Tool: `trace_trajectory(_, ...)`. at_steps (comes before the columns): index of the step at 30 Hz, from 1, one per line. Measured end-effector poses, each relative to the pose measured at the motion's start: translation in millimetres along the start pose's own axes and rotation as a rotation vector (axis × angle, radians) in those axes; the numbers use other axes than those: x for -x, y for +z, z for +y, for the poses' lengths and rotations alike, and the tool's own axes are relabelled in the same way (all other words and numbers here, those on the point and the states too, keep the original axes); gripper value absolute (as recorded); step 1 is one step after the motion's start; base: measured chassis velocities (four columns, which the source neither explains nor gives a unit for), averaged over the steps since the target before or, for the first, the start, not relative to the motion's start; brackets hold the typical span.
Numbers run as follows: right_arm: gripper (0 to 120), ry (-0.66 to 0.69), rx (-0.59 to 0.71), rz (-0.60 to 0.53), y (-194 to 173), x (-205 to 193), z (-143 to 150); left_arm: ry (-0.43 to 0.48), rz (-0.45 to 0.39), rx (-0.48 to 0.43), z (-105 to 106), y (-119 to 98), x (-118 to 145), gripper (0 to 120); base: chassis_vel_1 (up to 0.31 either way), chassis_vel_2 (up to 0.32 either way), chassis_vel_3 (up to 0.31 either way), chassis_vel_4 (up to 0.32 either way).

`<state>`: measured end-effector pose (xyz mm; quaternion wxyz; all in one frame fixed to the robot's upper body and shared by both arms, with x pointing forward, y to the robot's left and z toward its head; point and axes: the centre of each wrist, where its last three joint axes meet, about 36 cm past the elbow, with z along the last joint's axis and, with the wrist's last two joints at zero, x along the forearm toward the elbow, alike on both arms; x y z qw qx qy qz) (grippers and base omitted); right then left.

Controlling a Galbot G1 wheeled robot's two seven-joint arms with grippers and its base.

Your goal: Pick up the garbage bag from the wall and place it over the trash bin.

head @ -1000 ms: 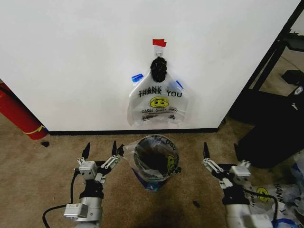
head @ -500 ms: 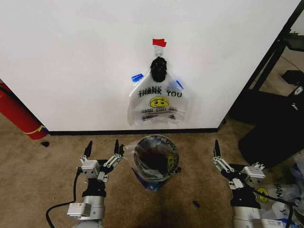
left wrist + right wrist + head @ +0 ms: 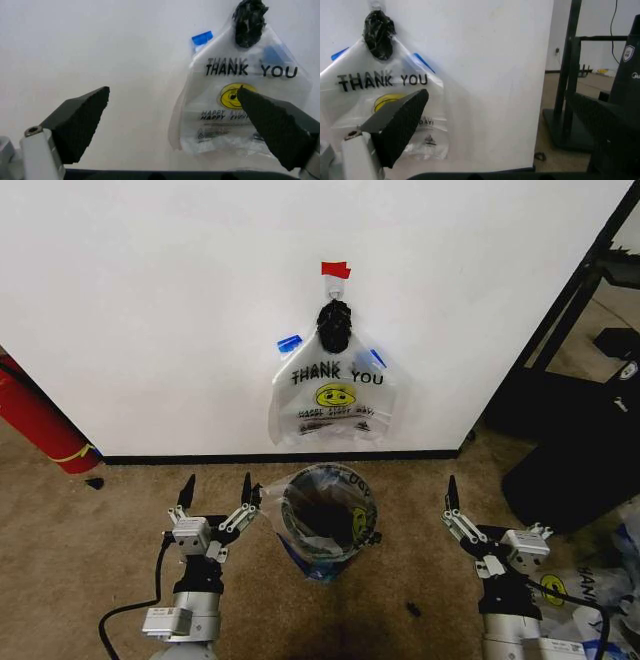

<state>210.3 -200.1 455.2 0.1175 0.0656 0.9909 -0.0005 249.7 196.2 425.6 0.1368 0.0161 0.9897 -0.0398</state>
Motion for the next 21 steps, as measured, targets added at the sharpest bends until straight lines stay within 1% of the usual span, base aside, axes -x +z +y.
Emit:
trace_trajectory(14, 100, -0.009, 0.006, -0.002, 1.0, 0.8, 4.5, 0.002, 0.008, 0.007, -4.4, 2.4, -10.1, 100, 0.000, 0.000, 0.000, 0.000)
trace_trajectory(21, 100, -0.013, 0.015, 0.014, 3.2, -0.8, 6.2, 0.001, 0.004, 0.008, -5.3, 2.4, -9.9, 99, 0.000, 0.000, 0.000, 0.000)
